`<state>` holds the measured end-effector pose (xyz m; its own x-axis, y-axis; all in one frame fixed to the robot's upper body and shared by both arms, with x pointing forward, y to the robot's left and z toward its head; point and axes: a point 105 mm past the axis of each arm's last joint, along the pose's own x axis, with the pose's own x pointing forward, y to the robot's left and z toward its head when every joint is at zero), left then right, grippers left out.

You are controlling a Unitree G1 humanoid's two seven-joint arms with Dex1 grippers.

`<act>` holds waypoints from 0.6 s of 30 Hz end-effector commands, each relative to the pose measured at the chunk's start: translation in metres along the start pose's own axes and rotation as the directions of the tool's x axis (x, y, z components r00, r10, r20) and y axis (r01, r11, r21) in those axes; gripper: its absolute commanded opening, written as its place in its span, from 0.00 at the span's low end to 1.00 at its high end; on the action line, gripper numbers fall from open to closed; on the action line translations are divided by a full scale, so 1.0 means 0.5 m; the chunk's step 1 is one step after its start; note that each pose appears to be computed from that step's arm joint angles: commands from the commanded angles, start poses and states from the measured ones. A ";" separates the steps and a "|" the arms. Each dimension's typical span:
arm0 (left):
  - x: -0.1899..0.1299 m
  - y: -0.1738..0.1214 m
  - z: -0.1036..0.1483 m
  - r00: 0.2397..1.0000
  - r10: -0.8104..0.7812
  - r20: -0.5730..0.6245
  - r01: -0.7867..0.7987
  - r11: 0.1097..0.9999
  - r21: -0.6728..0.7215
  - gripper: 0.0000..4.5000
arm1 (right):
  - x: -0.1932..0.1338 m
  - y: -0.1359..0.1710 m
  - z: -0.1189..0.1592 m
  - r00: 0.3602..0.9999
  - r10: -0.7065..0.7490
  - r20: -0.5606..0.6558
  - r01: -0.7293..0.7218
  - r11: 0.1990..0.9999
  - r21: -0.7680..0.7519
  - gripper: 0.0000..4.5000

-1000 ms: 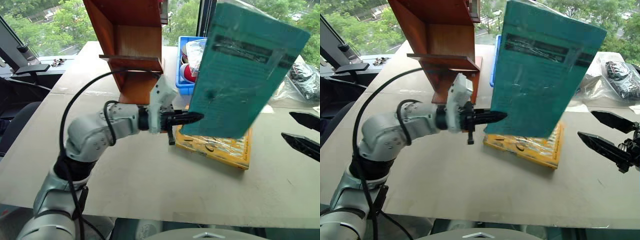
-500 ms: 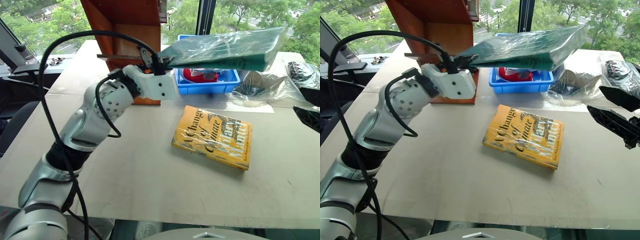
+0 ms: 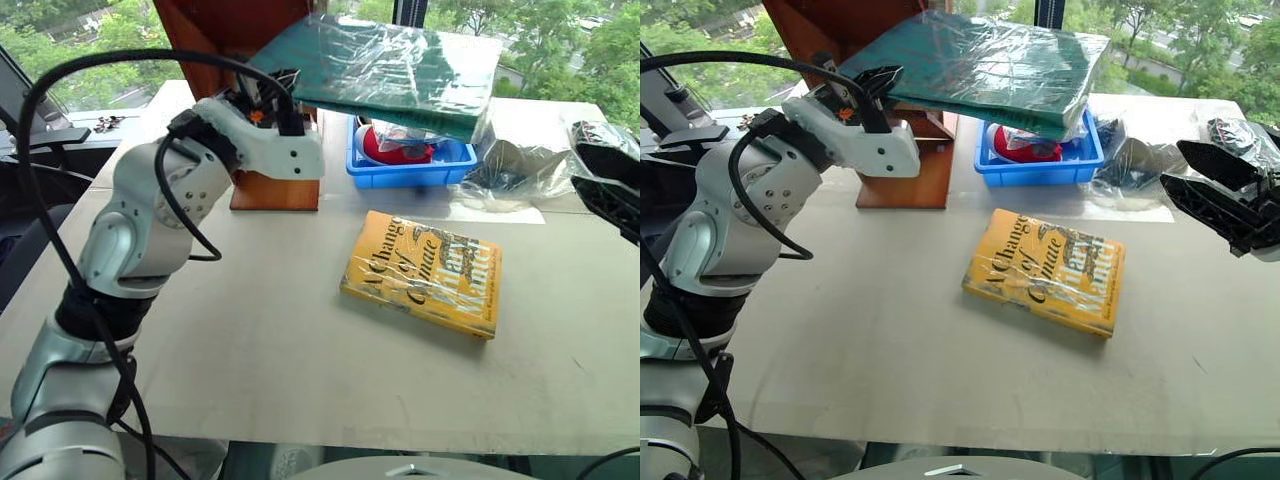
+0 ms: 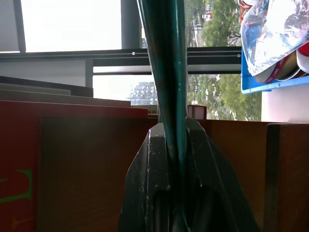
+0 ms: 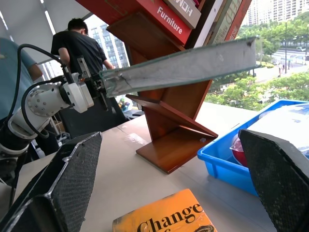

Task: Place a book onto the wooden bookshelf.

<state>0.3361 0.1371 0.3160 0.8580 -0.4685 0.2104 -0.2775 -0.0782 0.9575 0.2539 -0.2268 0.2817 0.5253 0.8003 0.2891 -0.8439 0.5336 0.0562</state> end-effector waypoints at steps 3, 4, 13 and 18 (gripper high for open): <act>-0.022 0.043 -0.058 0.986 0.047 -0.157 -0.041 0.998 0.042 0.01 | 0.012 -0.024 0.002 1.000 -0.025 0.005 0.025 0.997 -0.075 1.00; -0.025 0.034 -0.065 0.983 0.030 -0.182 -0.025 0.999 0.030 0.01 | 0.014 -0.027 0.002 1.000 -0.026 0.008 0.026 0.996 -0.080 1.00; -0.048 -0.002 -0.126 0.927 -0.040 -0.372 0.041 0.999 -0.003 0.01 | 0.027 -0.040 -0.004 1.000 -0.021 0.021 0.023 0.995 -0.096 1.00; -0.052 -0.014 -0.137 0.909 -0.074 -0.411 0.052 0.997 -0.064 0.01 | 0.032 -0.043 -0.006 0.999 -0.019 0.028 0.022 0.995 -0.100 1.00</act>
<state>0.3526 0.2009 0.2962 0.9862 -0.1020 0.1305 -0.1376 -0.0661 0.9883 0.2839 -0.2244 0.2703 0.5581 0.7803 0.2822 -0.8163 0.5773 0.0181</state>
